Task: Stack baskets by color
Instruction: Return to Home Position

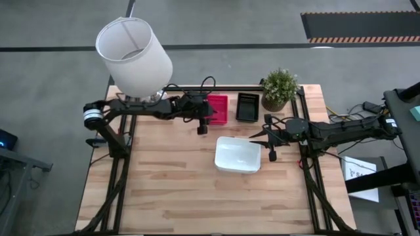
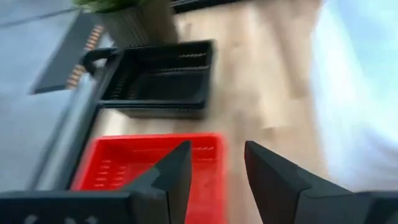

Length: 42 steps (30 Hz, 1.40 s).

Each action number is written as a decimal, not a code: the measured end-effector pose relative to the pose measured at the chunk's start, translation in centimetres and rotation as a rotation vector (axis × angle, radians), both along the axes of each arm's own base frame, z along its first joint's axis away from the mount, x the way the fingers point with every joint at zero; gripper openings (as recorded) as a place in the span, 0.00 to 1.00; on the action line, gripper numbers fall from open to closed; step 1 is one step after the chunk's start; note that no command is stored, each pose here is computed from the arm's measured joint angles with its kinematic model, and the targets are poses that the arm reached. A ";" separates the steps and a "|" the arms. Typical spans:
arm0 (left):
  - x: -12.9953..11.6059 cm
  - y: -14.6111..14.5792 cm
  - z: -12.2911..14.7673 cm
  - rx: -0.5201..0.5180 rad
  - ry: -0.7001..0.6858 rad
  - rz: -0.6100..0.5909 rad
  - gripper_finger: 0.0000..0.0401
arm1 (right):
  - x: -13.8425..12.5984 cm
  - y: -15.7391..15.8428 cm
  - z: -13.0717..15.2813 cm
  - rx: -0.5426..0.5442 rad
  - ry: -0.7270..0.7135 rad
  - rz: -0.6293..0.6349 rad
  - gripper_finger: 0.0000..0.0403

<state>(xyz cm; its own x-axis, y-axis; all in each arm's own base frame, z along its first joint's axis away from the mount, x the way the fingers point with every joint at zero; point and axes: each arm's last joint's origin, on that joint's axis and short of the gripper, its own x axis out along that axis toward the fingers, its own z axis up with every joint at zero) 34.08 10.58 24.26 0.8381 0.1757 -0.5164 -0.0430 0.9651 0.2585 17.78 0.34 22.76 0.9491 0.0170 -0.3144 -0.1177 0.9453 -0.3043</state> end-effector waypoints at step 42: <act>-20.0 -7.4 -3.3 0.029 -0.625 -0.105 0.33 | -6.2 -2.2 -3.3 -0.150 -0.271 -0.114 0.11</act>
